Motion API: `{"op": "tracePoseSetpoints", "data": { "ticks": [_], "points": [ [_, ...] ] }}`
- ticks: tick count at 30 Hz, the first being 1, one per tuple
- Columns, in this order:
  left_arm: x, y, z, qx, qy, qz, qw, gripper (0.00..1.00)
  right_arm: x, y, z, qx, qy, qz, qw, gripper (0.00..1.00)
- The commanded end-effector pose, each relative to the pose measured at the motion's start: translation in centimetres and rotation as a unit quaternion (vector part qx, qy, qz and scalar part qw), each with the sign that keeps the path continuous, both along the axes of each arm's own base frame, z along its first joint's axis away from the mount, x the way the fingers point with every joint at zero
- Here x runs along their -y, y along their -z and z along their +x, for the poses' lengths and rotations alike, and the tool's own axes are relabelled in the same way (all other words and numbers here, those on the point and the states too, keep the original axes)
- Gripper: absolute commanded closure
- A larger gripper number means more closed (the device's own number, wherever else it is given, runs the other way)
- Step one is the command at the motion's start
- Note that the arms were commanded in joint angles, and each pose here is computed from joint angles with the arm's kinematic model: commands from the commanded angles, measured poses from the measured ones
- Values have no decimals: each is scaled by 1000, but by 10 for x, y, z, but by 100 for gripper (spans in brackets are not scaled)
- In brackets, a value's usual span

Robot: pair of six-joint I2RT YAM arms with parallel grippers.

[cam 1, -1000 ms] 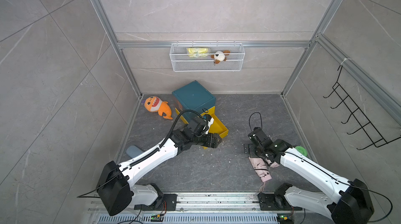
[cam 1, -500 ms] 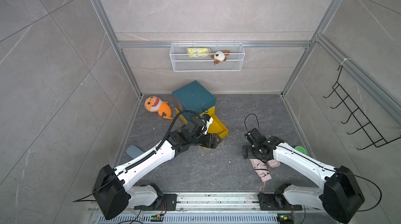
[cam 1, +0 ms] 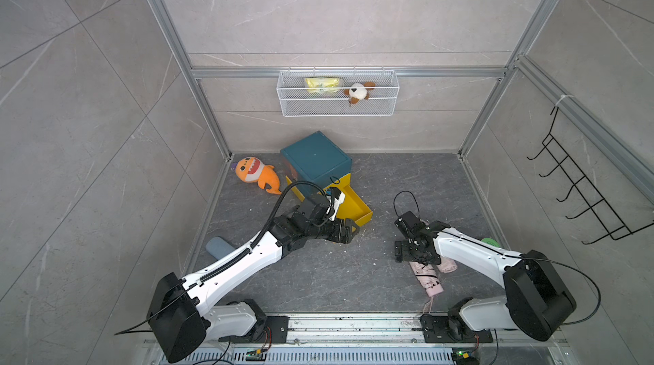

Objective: Place the umbrella in the drawer by color
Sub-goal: Move the umbrella to the center of the board.

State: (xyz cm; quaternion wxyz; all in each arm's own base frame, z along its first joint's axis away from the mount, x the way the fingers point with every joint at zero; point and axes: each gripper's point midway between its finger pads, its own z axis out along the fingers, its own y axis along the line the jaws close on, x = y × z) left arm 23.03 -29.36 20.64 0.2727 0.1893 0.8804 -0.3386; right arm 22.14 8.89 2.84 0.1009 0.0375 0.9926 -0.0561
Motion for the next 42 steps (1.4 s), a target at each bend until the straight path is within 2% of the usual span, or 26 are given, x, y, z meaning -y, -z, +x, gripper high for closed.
{"op": "tracePoseSetpoints", "data": {
  "ticks": [1, 6, 9, 17, 21, 27, 30, 35, 39, 42],
  "points": [
    [0, -17, 3, 31, 6, -19, 999, 17, -2, 8, 4, -5, 10, 4, 1000, 0],
    [-2, -18, 2, 32, 5, -22, 999, 17, -5, 10, 4, -6, 7, 11, 1000, 0],
    [-2, -18, 2, 31, 3, -24, 999, 17, -8, 11, 6, -9, 0, 17, 1000, 6],
    [-3, -19, 3, 30, 2, -26, 999, 17, -21, 10, 18, 2, -19, 35, 999, 30],
    [-2, -19, 3, 28, 1, -25, 999, 17, -34, 1, 42, 24, -32, 42, 998, 47],
    [-4, -15, 4, 25, -3, -19, 999, 17, -58, -15, 86, 53, -51, 60, 995, 59],
    [-5, -13, 5, 23, -6, -15, 1000, 17, -70, -13, 102, 55, -56, 72, 994, 59],
    [-7, -8, 6, 19, -10, -6, 1000, 17, -81, 5, 115, 38, -60, 80, 994, 49],
    [-8, -9, 6, 18, -12, -4, 1000, 17, -81, 12, 118, 34, -62, 71, 995, 30],
    [-7, -11, 8, 17, -13, -5, 1000, 17, -78, 13, 118, 35, -66, 63, 995, 23]
  ]
}}
